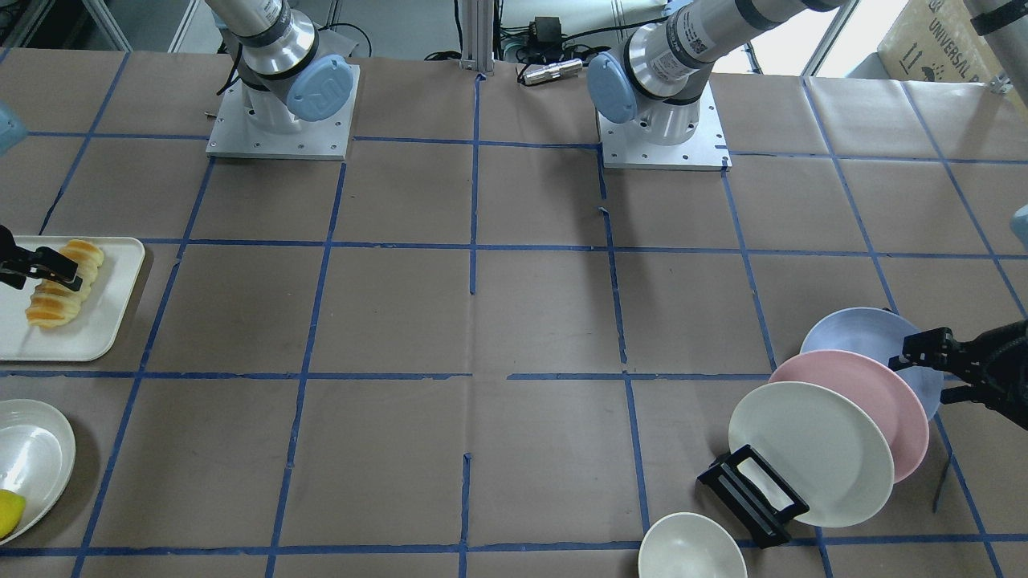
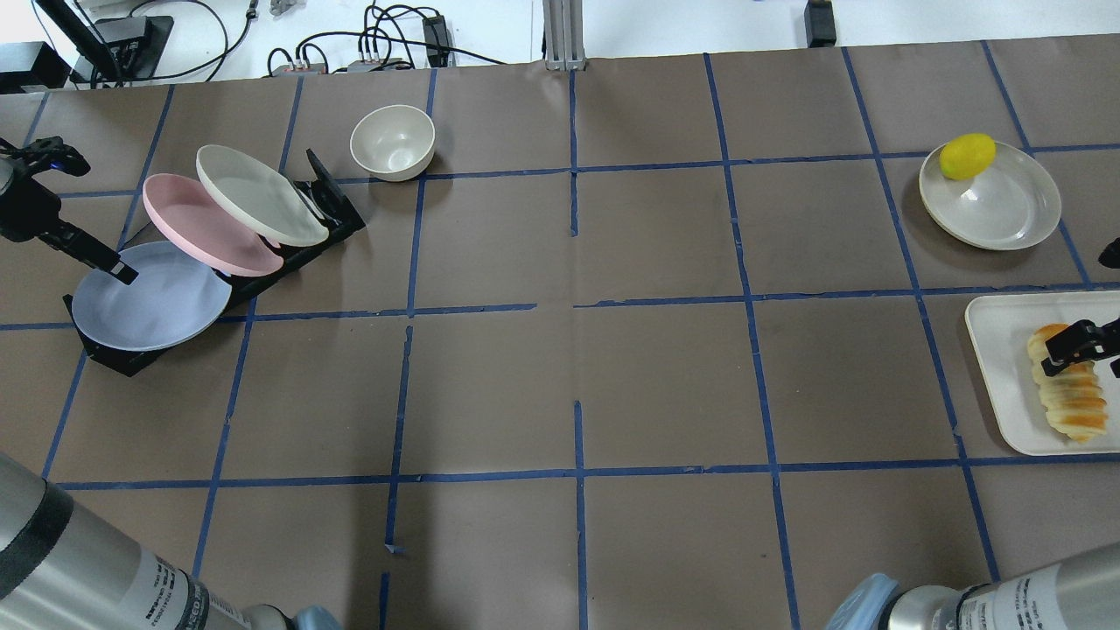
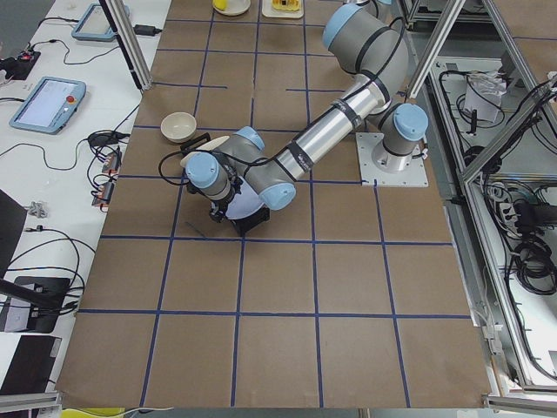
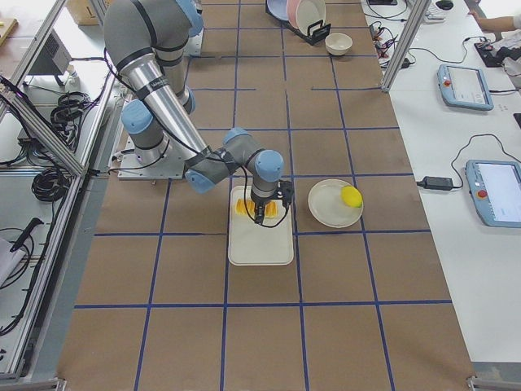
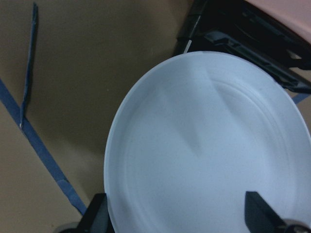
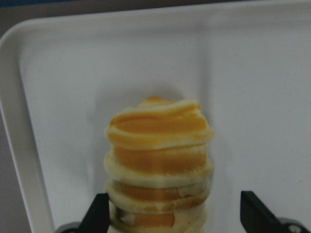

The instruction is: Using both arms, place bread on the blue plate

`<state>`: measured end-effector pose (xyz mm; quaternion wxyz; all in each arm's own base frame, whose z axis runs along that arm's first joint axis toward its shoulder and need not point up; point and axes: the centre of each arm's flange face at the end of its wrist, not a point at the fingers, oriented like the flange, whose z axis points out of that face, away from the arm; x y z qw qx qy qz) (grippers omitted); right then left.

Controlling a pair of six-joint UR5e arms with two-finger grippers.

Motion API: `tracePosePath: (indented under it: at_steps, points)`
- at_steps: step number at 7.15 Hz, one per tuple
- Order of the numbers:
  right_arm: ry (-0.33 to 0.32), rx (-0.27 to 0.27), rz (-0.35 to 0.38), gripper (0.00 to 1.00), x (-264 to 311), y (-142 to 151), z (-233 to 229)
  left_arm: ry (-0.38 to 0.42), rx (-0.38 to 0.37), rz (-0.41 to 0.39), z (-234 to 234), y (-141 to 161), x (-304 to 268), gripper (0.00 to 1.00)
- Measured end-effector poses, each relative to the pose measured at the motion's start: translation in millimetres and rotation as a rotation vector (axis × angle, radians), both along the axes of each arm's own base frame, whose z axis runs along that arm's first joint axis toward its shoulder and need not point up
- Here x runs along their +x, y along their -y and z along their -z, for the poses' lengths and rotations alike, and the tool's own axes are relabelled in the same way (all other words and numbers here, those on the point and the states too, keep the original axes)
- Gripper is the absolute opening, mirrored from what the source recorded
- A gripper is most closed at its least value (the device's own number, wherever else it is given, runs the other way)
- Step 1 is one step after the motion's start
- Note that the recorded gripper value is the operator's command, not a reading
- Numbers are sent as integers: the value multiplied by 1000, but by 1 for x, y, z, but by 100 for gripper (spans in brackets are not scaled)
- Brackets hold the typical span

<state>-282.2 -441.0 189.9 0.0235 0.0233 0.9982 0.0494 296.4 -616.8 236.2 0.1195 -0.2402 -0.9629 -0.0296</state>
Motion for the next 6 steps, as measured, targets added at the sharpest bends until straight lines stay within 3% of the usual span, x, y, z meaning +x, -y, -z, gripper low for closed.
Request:
tracePosePath:
  at_steps: [1, 2, 6]
  points:
    - [2, 0, -2, 20, 1, 1, 1, 2, -3, 3, 1, 3, 1, 99]
    - [4, 3, -8, 7, 4, 2, 2, 6, -8, 5, 0, 6, 3, 99]
    - [-10, 0, -42, 6, 11, 13, -3, 3, -7, 14, 10, 19, 10, 96]
